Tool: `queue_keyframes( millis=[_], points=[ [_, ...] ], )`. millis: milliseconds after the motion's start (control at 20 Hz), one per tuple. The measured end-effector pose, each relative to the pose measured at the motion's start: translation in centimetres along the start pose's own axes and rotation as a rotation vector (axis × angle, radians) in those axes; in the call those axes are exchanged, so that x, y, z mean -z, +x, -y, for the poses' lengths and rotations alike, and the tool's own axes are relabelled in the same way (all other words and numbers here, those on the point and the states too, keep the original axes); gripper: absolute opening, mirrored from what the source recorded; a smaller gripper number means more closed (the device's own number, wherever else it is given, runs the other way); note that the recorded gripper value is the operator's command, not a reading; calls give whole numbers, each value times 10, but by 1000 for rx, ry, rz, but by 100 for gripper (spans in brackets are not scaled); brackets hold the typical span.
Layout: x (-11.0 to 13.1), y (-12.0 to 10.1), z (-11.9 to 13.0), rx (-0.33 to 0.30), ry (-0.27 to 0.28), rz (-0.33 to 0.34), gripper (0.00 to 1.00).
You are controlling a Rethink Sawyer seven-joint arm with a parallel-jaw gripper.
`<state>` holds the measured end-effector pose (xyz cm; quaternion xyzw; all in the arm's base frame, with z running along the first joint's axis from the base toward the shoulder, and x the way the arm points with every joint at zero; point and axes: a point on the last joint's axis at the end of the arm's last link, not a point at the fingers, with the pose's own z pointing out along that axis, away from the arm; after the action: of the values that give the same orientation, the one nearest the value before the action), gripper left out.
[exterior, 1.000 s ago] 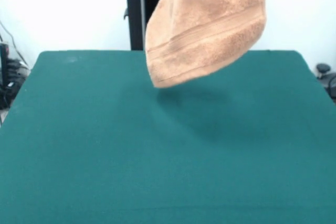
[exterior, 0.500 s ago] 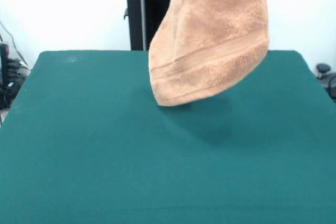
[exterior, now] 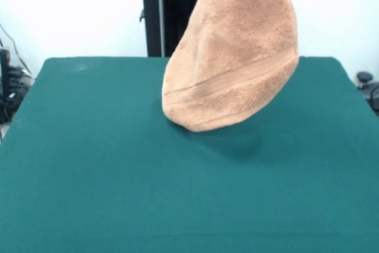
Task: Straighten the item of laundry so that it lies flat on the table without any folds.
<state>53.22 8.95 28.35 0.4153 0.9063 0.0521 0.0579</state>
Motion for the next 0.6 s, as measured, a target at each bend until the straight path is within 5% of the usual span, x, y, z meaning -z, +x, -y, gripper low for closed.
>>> queue_keyframes(
  millis=[250, 600],
  points=[
    [4, -4, -2, -87, -42, -83, 0],
    [17, -4, -4, -112, -56, -178, 0]
  ],
)
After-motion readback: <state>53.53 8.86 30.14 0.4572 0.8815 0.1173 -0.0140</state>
